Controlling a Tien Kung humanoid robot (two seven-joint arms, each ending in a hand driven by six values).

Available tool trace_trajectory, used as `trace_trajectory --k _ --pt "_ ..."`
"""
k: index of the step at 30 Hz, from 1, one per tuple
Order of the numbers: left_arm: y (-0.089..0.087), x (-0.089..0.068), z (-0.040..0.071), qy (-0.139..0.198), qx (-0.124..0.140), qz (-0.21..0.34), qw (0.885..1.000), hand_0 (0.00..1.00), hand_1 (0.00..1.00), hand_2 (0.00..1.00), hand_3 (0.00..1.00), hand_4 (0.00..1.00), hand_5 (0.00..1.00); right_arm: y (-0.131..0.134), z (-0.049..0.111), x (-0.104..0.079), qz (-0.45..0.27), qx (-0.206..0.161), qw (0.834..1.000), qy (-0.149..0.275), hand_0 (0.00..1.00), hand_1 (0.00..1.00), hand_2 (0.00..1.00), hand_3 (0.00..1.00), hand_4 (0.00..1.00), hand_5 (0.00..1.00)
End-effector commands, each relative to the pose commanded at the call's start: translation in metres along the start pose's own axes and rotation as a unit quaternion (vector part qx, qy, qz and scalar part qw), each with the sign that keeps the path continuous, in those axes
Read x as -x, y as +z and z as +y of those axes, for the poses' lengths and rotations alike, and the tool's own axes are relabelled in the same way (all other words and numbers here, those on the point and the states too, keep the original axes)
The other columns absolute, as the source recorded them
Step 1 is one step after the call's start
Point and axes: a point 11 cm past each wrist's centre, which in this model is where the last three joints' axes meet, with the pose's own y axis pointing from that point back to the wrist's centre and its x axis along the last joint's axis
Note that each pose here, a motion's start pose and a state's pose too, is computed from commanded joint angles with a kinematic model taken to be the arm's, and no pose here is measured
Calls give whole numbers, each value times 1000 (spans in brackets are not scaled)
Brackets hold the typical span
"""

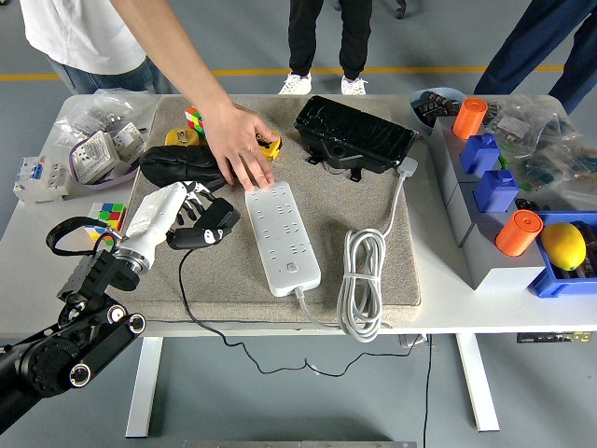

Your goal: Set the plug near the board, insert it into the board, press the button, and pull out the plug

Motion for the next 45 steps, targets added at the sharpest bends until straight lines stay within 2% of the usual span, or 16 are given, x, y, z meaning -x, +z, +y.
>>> trace_trajectory --k 7,11,16,20,27,45 --pt "4 -3 0 -5 18 4 1000 279 397 428 552 784 2 2 0 1 0 1 1000 -1 630 626 594 537 629 144" --pt "17 -5 0 -12 57 12 998 279 397 428 552 784 2 1 0 2 -2 0 1000 -1 630 626 594 537 629 144" --pt "38 -8 -2 -31 120 13 992 279 395 423 551 777 2 0 0 1 -4 -1 1000 0 630 626 592 537 628 143" --pt "48 -9 -5 -43 144 7 989 279 394 421 549 781 2 0 0 1 -5 -1 1000 0 630 626 592 537 626 141" --pt "56 -10 -12 -56 166 -19 984 287 396 421 549 780 2 -1 0 2 -4 -1 1000 -1 631 625 591 537 626 141" --pt "64 1 -27 -86 207 -99 969 309 400 422 548 784 2 -3 -1 2 -6 -4 1000 -3 630 625 590 538 629 140"
